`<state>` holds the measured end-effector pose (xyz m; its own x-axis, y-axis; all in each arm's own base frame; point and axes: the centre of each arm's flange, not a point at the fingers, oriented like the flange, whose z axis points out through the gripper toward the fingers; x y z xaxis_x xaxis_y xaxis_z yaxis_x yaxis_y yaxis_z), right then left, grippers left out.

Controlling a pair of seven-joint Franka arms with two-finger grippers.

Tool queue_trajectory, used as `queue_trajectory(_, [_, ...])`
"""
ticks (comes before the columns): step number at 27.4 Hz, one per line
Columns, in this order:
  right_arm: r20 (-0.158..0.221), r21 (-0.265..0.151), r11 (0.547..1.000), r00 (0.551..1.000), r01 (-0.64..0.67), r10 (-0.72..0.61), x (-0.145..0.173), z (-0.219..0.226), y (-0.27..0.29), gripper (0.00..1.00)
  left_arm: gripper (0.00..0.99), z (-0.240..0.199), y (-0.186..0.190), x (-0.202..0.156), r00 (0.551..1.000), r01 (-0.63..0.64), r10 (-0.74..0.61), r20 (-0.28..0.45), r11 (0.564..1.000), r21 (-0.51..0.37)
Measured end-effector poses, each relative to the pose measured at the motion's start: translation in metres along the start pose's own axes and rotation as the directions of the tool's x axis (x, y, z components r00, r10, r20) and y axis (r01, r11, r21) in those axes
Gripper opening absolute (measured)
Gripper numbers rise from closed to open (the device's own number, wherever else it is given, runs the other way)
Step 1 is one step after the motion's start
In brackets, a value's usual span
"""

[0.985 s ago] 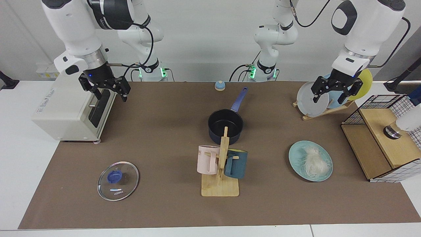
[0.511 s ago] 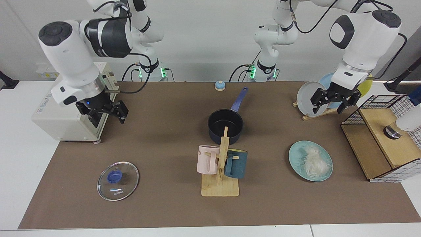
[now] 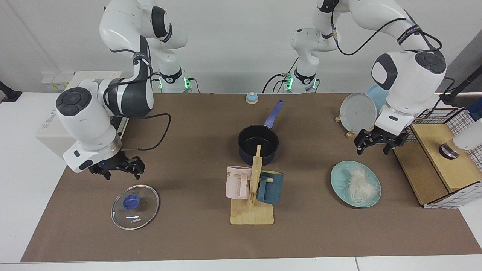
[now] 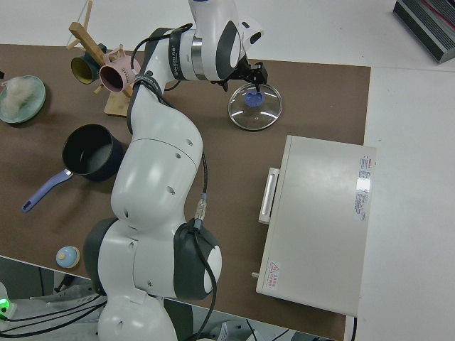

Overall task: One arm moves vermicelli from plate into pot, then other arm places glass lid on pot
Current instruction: 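Move the left gripper to the vermicelli plate while the right gripper reaches the lid, then grasp the white vermicelli on the teal plate with the left gripper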

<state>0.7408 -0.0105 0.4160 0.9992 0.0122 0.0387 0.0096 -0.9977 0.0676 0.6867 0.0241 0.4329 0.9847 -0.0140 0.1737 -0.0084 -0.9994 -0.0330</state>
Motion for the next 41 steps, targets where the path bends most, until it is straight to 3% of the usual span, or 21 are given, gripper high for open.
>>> queue_trajectory(7, [-0.048,-0.007,0.998,0.997,0.055,-0.055,0.008,0.031,0.004,1.00,0.991,0.042,-0.009,0.004,1.000,0.015,-0.015,0.002,1.000,0.009])
queue_trajectory(22, [-0.056,-0.015,0.998,0.997,0.061,-0.061,0.010,0.065,0.013,1.00,0.991,0.102,-0.004,-0.006,0.997,0.073,-0.073,0.025,0.997,-0.002])
queue_trajectory(36, [-0.032,-0.013,0.998,0.998,0.061,-0.061,0.004,0.082,0.017,1.00,0.974,0.143,0.000,-0.016,0.994,0.107,-0.106,0.028,0.994,-0.026])
queue_trajectory(41, [-0.047,-0.015,0.998,0.997,0.061,-0.062,0.005,0.083,0.017,1.00,0.581,0.139,0.000,-0.014,0.994,0.104,-0.103,0.019,0.994,-0.027])
